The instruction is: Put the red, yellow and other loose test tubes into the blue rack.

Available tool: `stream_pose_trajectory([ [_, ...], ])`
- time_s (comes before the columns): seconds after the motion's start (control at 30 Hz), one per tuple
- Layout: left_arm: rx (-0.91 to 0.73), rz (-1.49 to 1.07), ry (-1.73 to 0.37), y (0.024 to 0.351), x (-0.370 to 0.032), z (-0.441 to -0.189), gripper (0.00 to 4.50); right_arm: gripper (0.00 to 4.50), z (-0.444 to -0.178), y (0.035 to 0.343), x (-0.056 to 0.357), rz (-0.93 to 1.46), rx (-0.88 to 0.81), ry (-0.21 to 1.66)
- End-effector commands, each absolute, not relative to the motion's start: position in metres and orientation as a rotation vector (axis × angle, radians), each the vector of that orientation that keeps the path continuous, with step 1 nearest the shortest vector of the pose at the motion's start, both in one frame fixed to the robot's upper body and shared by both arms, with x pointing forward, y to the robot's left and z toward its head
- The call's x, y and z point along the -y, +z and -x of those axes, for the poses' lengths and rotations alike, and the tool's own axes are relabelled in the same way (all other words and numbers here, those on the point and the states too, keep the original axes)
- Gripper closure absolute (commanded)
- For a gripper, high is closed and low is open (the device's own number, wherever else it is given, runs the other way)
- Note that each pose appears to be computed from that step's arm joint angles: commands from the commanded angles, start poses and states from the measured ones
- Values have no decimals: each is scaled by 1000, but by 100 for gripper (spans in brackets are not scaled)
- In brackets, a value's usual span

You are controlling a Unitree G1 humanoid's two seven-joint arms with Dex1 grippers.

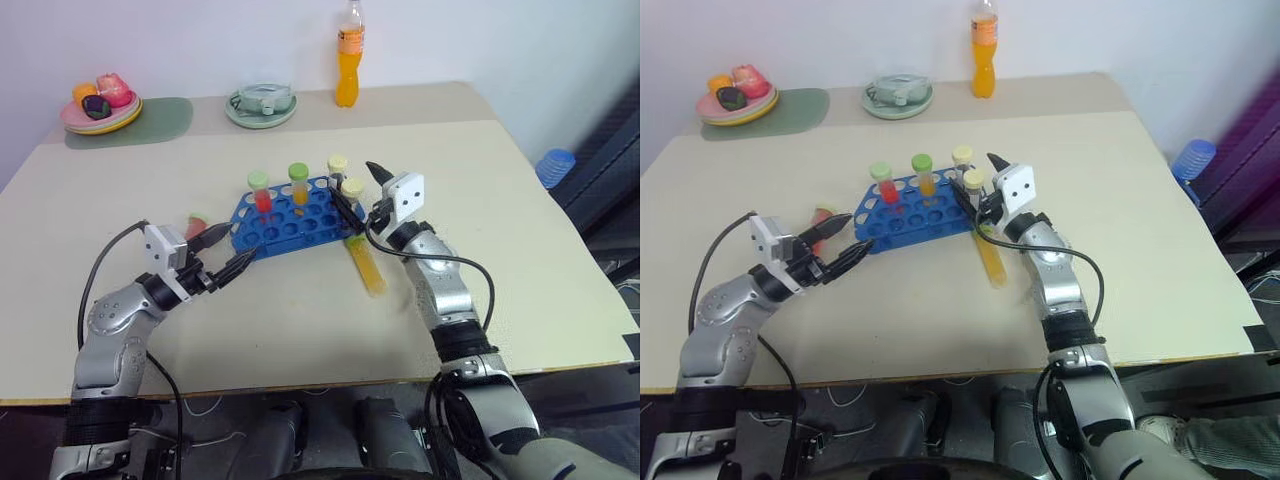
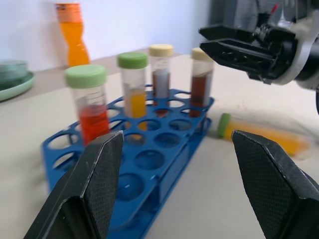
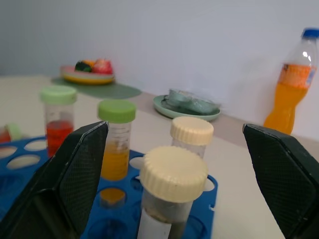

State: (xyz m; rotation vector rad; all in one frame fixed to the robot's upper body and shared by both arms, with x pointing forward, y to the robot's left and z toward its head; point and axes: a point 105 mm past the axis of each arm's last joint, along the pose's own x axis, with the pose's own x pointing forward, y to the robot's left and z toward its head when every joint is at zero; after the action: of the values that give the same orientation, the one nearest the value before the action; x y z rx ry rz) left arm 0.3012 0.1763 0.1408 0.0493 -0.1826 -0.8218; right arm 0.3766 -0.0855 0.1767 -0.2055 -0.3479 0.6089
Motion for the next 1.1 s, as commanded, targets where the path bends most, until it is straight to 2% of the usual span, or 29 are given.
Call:
stream_pose_trajectory([
  [0.03, 215, -64, -864, 147, -169, -302, 98, 9, -363, 198, 97, 280, 299, 595],
  [0.2, 213, -61, -908, 144, -159, -306, 98, 9, -343, 196, 117, 302, 62, 632],
  [0.37, 214, -45, -970, 141, -146, -312, 98, 9, -329, 177, 131, 218, -323, 623],
  [0.53, 198, -48, -1027, 135, -135, -312, 98, 9, -328, 164, 139, 153, -593, 573],
  [0.87, 177, -81, -1120, 135, -116, -308, 98, 9, -354, 152, 142, 56, -791, 507],
  [1.1, 123, -126, -1156, 130, -119, -300, 98, 9, -363, 152, 114, 7, -846, 565],
])
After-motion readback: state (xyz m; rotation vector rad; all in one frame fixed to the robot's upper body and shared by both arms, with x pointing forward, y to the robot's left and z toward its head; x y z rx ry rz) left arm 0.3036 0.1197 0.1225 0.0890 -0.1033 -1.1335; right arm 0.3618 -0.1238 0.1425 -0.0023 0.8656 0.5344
